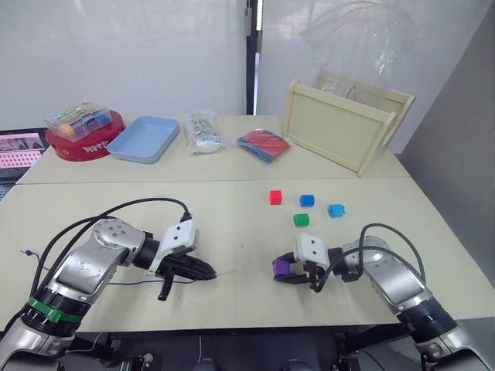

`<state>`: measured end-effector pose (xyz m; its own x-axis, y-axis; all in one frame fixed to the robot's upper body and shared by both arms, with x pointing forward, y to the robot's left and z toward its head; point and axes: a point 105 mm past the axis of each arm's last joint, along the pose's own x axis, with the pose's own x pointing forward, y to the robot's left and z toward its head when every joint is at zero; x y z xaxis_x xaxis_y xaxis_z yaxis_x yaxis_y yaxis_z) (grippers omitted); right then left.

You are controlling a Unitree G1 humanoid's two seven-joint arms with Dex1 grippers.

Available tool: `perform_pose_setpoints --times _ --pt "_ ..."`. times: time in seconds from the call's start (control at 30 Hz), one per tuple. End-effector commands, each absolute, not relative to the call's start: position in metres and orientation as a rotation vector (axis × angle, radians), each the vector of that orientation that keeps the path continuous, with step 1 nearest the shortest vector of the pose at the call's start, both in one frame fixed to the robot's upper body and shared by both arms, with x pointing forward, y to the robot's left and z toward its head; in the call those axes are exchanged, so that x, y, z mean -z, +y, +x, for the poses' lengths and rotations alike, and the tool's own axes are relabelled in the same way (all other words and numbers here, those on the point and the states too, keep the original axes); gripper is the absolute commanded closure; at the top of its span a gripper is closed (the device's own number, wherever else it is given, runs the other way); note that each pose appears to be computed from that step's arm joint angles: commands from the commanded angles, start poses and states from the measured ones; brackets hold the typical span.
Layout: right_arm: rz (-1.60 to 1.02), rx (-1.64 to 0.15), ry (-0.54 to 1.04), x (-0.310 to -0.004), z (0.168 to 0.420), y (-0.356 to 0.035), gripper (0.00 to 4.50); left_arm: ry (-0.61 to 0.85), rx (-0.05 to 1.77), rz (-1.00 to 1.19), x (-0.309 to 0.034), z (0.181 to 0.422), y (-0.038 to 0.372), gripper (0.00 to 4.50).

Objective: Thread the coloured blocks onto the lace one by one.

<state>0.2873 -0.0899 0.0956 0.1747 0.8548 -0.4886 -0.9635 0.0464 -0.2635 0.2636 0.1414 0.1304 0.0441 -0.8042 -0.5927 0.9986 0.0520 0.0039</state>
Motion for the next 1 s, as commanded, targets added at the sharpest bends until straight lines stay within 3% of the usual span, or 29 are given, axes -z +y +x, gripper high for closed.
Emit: perform_pose_setpoints --times 0.03,0.2,1.0 --pt "-0.599 -1.421 0.164 -0.109 0.279 -0.075 3.31 0.547 1.445 0.499 -0.138 0.263 0.131 4.50" --pt "-0.605 -1.445 0.190 -0.104 0.275 -0.061 3.31 0.659 1.409 0.574 -0.132 0.267 0.126 4.50" --pt "-0.625 -1.496 0.186 -0.097 0.277 -0.040 3.31 0.698 1.369 0.590 -0.111 0.272 0.117 4.50"
